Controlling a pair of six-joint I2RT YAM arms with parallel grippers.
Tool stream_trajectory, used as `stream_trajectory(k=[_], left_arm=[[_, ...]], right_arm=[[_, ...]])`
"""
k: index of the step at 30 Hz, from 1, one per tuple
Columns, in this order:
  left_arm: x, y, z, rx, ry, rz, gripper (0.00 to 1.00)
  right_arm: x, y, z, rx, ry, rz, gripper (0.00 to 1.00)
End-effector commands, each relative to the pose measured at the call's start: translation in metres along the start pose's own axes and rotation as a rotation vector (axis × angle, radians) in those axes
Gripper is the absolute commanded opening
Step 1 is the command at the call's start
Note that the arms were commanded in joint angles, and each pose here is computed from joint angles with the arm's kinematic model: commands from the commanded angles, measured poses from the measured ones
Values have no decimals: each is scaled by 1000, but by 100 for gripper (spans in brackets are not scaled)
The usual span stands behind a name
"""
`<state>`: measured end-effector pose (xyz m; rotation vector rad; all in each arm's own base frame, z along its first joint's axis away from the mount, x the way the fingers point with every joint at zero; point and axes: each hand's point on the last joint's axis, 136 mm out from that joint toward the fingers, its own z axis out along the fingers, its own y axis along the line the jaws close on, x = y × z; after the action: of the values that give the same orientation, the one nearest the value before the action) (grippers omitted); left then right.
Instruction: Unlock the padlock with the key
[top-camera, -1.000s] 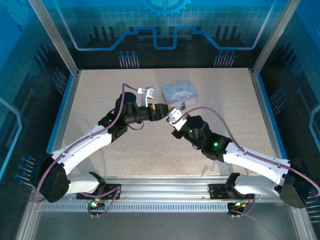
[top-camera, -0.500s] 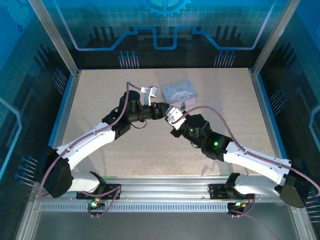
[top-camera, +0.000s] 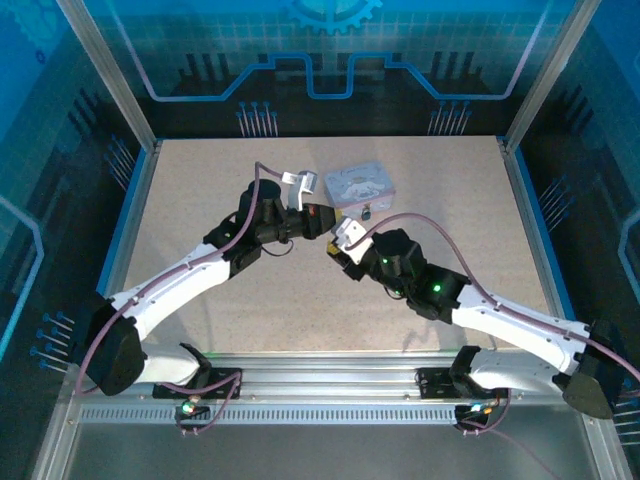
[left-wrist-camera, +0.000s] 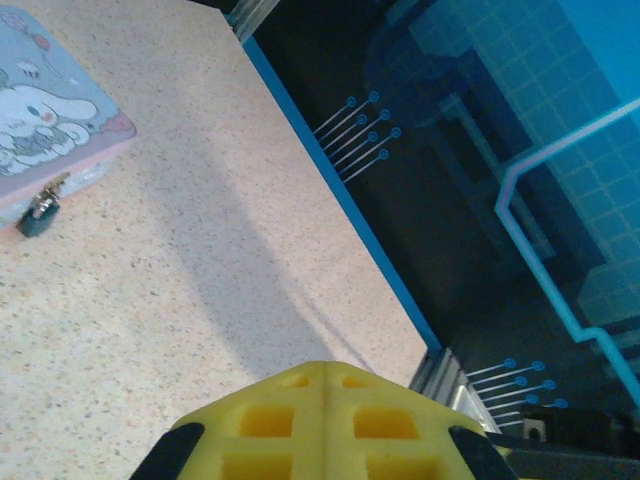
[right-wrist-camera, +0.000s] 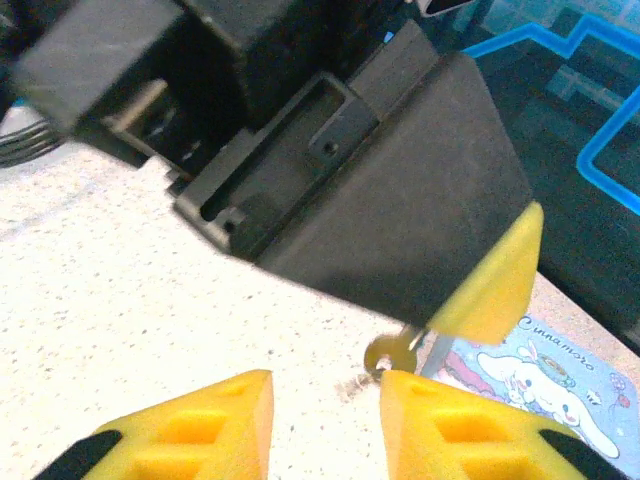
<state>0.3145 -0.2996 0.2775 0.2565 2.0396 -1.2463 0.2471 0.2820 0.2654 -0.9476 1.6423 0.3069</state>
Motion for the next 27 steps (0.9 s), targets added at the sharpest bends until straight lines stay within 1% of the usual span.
stream_trajectory(k=[1, 3, 5, 9, 11, 12, 17, 23, 27], left_arm=[[-18, -17, -12, -6, -37, 141, 0], [-21, -23, -15, 4, -37, 194, 0], [-23, -29, -18, 19, -37, 239, 0], [-27, -40, -24, 47, -50, 311, 0], [-29, -46, -27, 67, -61, 328, 0], [-30, -49, -28, 81, -67, 329, 0], [-34, -60, -29, 129, -87, 312, 0], [-40, -67, -30, 159, -113, 293, 0], [-42, -68, -30, 167, -119, 288, 0]], right_arm=[[0, 7, -20, -109, -14, 84, 40], [1, 2, -28, -161, -29, 170, 43], [-1, -4, -35, -223, -70, 267, 46], [-17, -23, -51, -347, -233, 471, 51], [-27, -33, -57, -389, -302, 535, 52], [-30, -34, -59, -410, -317, 556, 52], [-43, -35, -56, -501, -341, 645, 53], [-49, -39, -42, -556, -357, 754, 55], [-50, -35, -34, -576, -339, 768, 54]])
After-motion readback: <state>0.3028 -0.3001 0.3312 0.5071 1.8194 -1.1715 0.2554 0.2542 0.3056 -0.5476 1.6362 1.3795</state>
